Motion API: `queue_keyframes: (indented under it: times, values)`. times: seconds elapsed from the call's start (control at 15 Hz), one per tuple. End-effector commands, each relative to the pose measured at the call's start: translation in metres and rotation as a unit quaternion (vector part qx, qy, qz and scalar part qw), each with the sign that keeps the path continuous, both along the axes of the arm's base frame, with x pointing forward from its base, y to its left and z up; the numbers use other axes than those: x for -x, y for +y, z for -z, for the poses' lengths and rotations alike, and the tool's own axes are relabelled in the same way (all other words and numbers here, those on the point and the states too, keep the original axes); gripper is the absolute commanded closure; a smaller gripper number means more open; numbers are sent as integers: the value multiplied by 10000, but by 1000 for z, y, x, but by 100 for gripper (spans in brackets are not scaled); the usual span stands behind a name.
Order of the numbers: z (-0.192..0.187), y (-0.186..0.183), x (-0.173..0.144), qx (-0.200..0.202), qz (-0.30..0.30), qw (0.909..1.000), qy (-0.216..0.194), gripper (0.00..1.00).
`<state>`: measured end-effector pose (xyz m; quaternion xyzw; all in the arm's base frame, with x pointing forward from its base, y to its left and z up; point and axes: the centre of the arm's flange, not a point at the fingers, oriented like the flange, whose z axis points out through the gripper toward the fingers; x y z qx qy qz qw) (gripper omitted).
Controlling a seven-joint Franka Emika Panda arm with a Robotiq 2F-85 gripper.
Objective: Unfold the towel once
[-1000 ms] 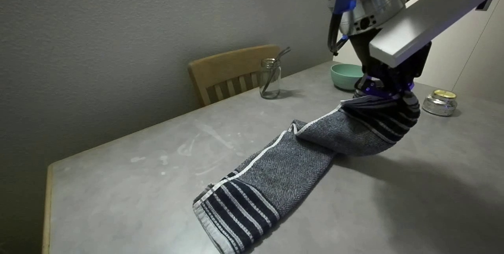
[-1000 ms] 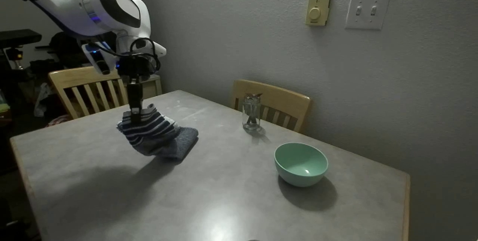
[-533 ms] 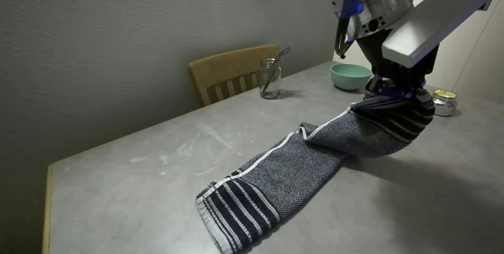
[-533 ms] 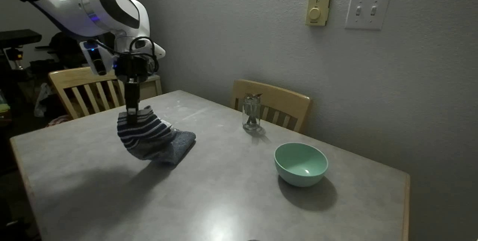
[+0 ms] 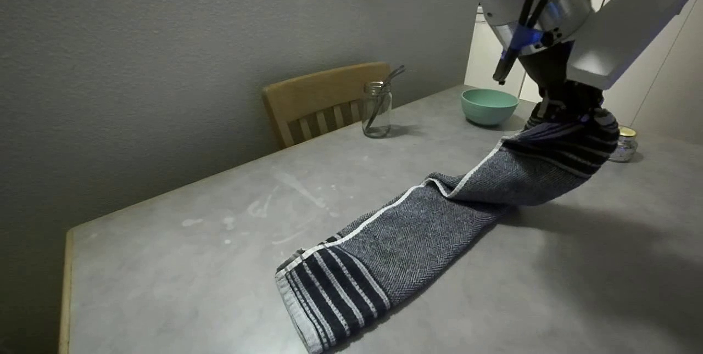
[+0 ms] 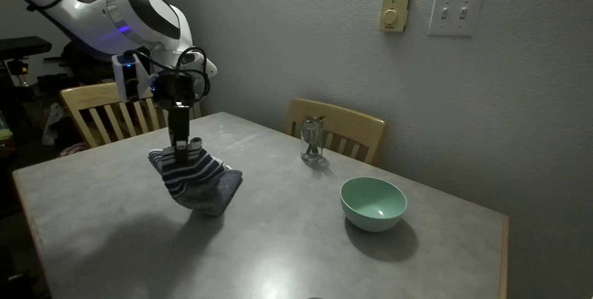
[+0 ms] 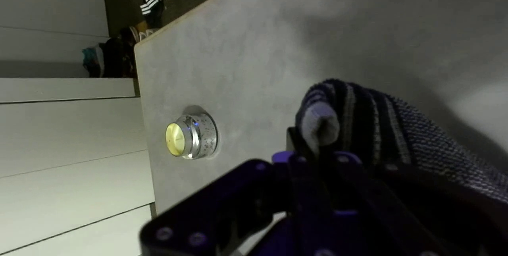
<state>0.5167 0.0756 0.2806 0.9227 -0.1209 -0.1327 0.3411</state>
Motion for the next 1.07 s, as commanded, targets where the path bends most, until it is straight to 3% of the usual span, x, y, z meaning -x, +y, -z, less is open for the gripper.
queue_keyframes:
  times: [0.0, 0.13, 0.2, 0.47, 0.73, 1.0]
  values:
    - [-23, -43, -1, -91, -415, 9990, -102, 99]
    - [-41, -70, -14, -191, -594, 9979, -156, 99]
    - [-48, -86, -22, -435, -835, 9953, -210, 99]
    - [-72, -149, -52, -1220, -1581, 9784, -532, 99]
    - [-78, -215, -70, -1961, -2301, 9504, -729, 99]
    - [-83, -252, -75, -2656, -2939, 9166, -541, 99]
